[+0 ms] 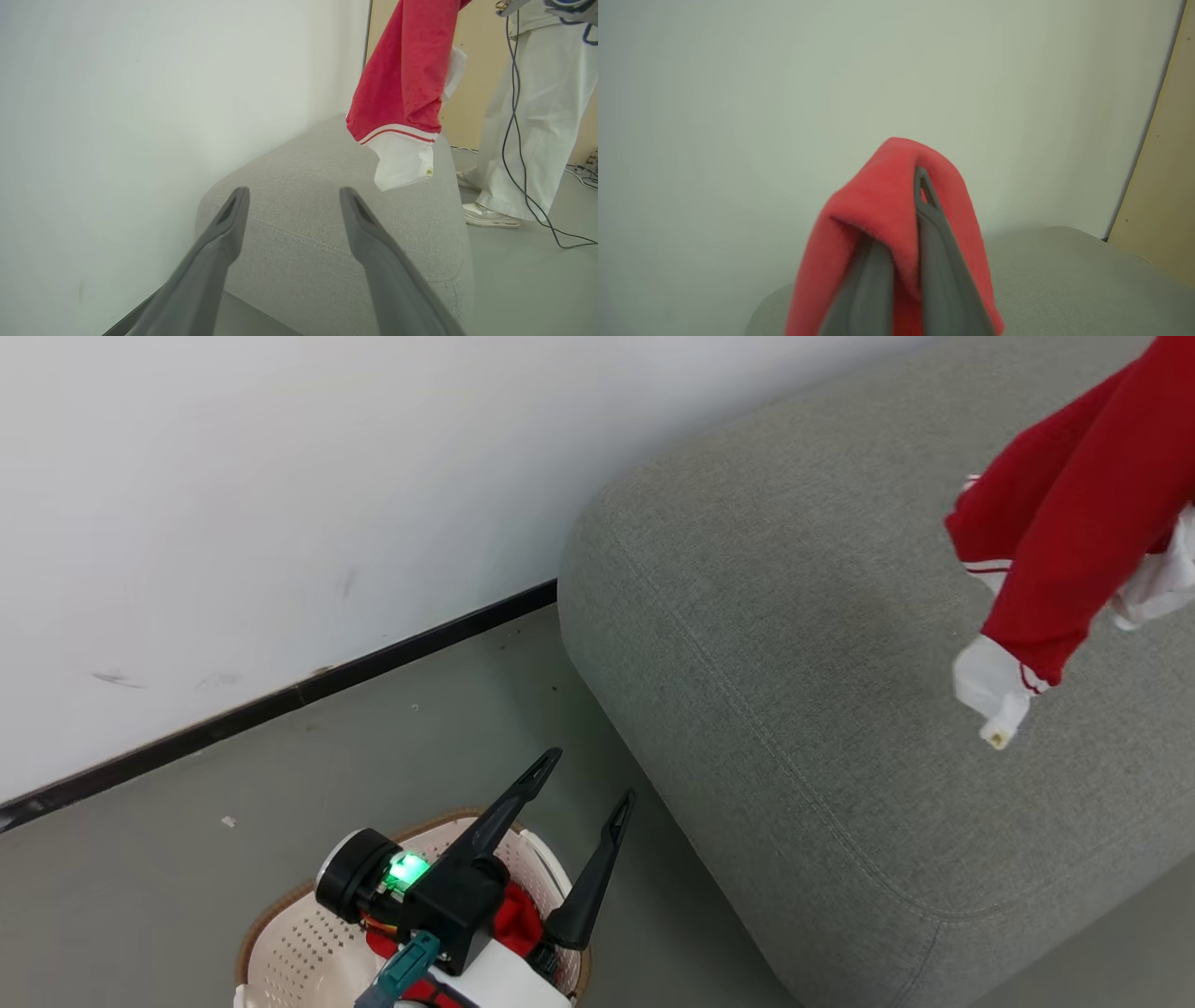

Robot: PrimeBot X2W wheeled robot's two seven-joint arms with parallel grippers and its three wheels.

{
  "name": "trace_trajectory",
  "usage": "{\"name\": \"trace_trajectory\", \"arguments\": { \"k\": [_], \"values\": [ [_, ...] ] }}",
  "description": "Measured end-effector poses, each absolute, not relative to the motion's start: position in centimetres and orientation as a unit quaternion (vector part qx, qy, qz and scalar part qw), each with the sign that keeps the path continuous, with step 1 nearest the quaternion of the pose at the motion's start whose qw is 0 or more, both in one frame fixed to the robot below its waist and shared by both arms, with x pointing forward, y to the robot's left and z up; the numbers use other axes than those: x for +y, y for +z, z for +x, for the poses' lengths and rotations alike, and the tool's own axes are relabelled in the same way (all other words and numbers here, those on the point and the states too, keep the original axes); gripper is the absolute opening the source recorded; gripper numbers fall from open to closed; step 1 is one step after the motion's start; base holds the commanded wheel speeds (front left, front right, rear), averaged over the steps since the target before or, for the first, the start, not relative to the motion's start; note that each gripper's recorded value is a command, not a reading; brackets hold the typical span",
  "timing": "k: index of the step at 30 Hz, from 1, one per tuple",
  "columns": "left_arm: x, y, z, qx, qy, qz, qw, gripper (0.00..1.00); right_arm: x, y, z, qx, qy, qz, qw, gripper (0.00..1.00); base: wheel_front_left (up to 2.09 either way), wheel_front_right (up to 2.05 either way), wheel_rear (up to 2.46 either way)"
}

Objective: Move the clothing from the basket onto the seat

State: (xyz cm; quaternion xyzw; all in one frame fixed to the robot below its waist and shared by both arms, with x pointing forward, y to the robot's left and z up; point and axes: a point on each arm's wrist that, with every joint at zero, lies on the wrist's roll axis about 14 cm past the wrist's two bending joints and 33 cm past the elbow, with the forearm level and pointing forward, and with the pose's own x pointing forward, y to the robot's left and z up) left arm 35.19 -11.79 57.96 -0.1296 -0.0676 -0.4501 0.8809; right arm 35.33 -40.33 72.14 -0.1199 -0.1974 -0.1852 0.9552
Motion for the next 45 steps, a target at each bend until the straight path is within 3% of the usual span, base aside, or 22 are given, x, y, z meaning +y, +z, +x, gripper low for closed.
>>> {"name": "trace_trajectory", "arguments": {
  "k": [13,27,34,45],
  "values": [
    [-10.8,57.2,37.4,-0.063,-0.441,-0.121,0.887,1.0,-44.1,69.4,38.7,-0.139,-0.215,-0.151,0.955,0.0,0.0,0.0,0.0],
    [-10.4,55.6,39.8,-0.047,-0.443,-0.115,0.888,1.0,-42.5,58.2,43.2,-0.033,-0.197,-0.117,0.973,0.0,0.0,0.0,0.0],
    [-10.3,54.6,40.8,-0.035,-0.445,-0.119,0.887,1.0,-42.9,50.4,41.6,0.068,-0.212,-0.105,0.969,0.0,0.0,0.0,0.0],
    [-10.3,53.1,42.2,-0.025,-0.447,-0.118,0.886,1.0,-44.9,45.3,39.0,0.132,-0.261,-0.078,0.953,0.0,0.0,0.0,0.0]
  ]
}}
